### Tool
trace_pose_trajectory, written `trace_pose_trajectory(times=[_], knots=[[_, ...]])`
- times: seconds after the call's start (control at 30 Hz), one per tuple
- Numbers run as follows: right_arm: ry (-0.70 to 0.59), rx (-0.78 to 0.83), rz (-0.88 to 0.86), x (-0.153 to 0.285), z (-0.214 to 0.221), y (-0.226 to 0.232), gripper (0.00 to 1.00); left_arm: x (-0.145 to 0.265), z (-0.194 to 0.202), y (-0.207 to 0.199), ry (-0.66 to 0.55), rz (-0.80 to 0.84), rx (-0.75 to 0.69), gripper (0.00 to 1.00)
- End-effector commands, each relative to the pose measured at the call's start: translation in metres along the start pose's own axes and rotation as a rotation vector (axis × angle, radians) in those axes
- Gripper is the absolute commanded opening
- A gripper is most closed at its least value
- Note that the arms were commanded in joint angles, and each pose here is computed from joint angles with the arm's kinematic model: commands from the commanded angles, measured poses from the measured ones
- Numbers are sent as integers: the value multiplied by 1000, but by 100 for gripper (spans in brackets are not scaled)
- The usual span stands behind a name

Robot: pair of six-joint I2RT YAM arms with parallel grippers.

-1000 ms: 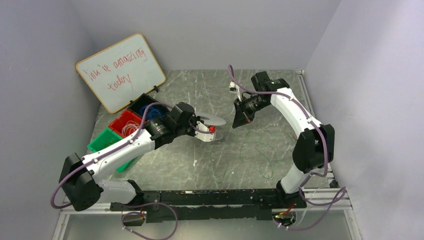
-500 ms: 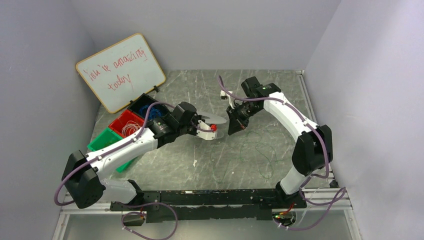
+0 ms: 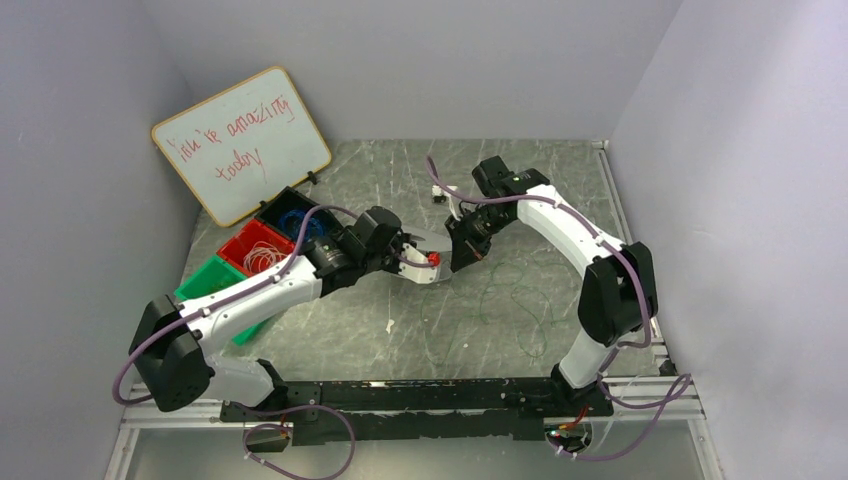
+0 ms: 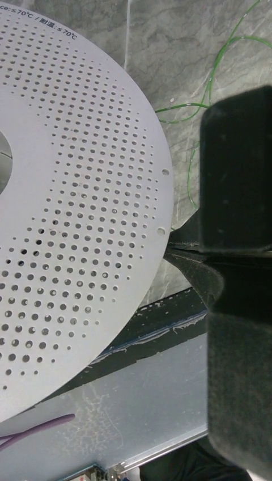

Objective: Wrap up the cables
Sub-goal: Place the cable reel at the center of the board.

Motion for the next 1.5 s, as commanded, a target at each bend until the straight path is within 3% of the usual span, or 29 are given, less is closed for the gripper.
trace_pose_trajectory(times=[0.0, 0.47, 0.97, 1.47], knots=[[-2, 16, -5, -5, -4, -1, 0, 13, -13, 32, -43, -142, 41, 2], [47, 37, -49, -20, -6, 6, 0, 3, -22, 22, -33, -149, -15, 2], [89, 54, -5, -34, -8, 4, 0, 8, -31, 28, -75, -115, 53, 2], [-15, 116, 80, -3, -17, 8, 29, 14, -32, 29, -98, -107, 79, 2]])
Point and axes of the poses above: each gripper's point midway between its finger pads, its own x axis back along the fingers, its own y axis along the line the jaws close on, z = x × y, the point moved 9 cm from there along x, back along the fingers, and after that the axes turned 1 degree about -x, right-handed, at the moved point
